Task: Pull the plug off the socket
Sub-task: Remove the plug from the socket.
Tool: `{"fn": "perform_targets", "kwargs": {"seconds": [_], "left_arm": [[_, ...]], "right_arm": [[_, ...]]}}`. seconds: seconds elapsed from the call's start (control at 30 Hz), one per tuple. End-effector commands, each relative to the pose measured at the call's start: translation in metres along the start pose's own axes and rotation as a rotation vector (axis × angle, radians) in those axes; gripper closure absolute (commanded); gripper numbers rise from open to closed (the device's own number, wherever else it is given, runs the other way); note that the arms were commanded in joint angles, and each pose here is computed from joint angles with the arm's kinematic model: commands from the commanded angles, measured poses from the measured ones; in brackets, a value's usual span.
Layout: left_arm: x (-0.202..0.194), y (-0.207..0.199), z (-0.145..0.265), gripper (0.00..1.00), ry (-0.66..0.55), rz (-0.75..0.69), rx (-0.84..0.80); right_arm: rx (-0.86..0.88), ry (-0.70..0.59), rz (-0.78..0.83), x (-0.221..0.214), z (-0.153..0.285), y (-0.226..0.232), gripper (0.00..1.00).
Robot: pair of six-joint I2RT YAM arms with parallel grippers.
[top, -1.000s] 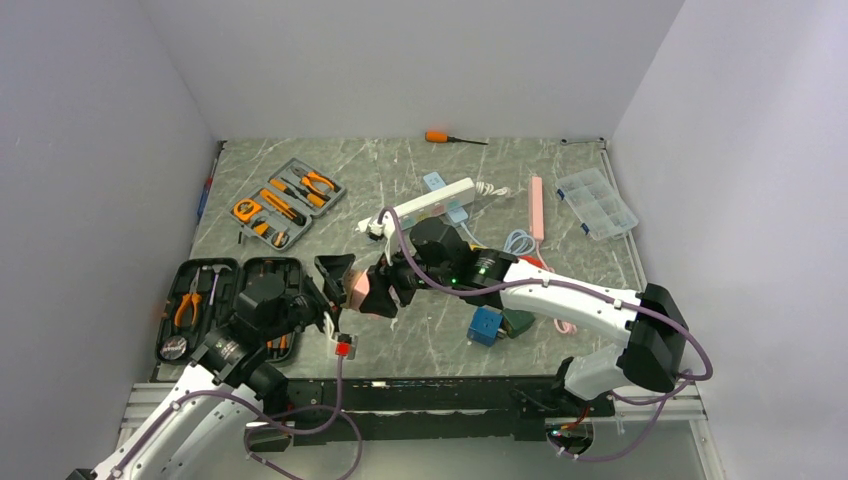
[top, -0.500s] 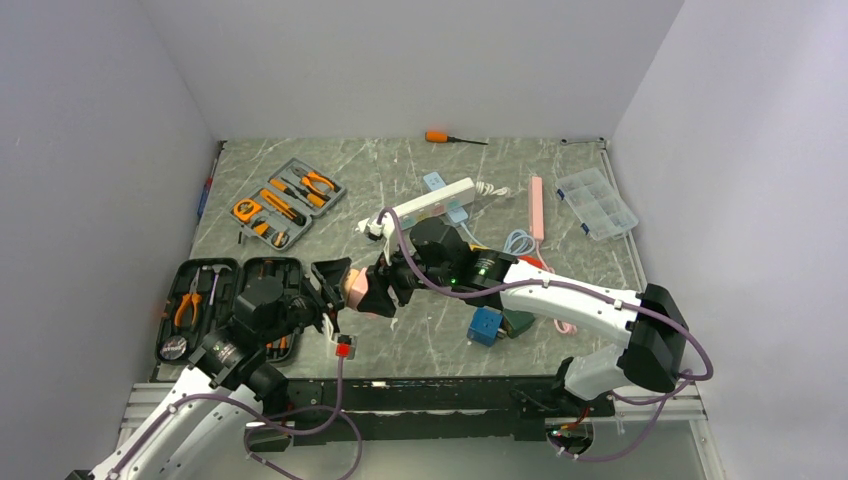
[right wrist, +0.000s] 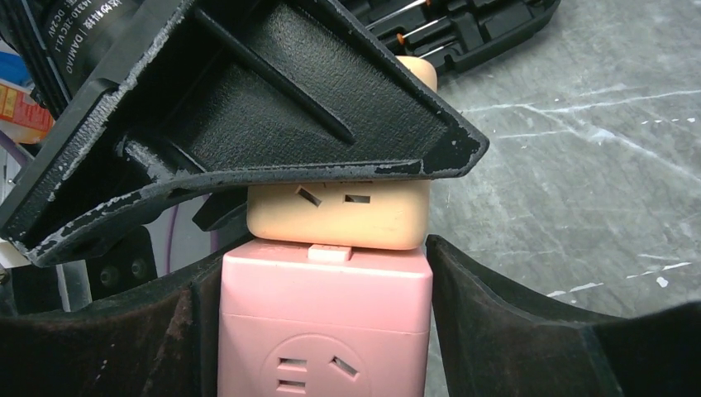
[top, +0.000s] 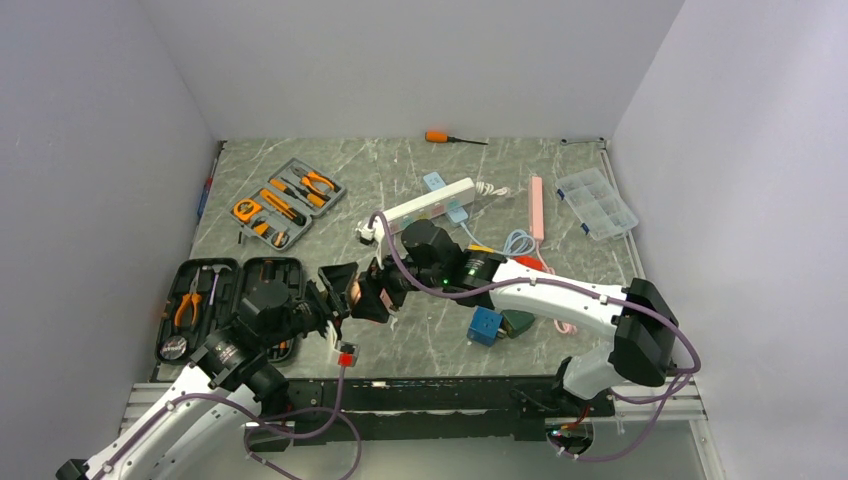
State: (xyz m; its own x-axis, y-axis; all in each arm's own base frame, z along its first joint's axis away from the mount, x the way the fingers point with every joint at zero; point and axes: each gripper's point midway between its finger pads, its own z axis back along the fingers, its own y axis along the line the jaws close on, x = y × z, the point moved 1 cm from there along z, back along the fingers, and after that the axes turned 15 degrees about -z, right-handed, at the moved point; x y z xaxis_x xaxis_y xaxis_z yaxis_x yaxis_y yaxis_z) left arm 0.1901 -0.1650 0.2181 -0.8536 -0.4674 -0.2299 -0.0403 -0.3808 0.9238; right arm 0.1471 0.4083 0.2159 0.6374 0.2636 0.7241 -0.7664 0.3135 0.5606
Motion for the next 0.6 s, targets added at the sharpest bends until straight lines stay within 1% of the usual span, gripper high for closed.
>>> {"fn": "perform_targets", "kwargs": {"seconds": [0.0,0.13,0.2,0.27,0.43,0.47,0.53,0.57], "left_arm": [[-0.008,0.029,0.005,0.96,0.038,-0.042,0.096],[-0.014,0.031,0.004,0.98,0.069,-0.042,0.114],[-0.018,0.032,0.002,0.99,0.094,-0.047,0.126],[-0.019,0.029,0.0,1.0,0.095,-0.036,0.103],[-0.02,0.018,-0.002,1.0,0.105,-0.041,0.065],[-0.021,0.014,-0.002,1.0,0.11,-0.043,0.049],[-0.025,0.007,-0.003,1.0,0.139,-0.042,0.02],[-0.03,0.003,-0.005,1.0,0.163,-0.047,0.013]], "right_arm": [[0.058,-0.052,0.035,0.021,-0.001,0.014,0.27],[0.01,-0.03,0.019,0.011,-0.002,0.003,0.29],[-0.006,-0.034,0.01,0.008,-0.002,-0.001,0.33],[-0.011,-0.028,0.007,0.006,-0.002,-0.002,0.44],[-0.043,-0.036,0.016,0.006,0.006,-0.004,0.84],[-0.047,-0.039,0.017,0.006,0.01,-0.004,0.9],[-0.055,-0.035,0.015,0.002,0.016,-0.004,1.0],[-0.057,-0.031,0.012,0.0,0.018,-0.004,1.0]]}}
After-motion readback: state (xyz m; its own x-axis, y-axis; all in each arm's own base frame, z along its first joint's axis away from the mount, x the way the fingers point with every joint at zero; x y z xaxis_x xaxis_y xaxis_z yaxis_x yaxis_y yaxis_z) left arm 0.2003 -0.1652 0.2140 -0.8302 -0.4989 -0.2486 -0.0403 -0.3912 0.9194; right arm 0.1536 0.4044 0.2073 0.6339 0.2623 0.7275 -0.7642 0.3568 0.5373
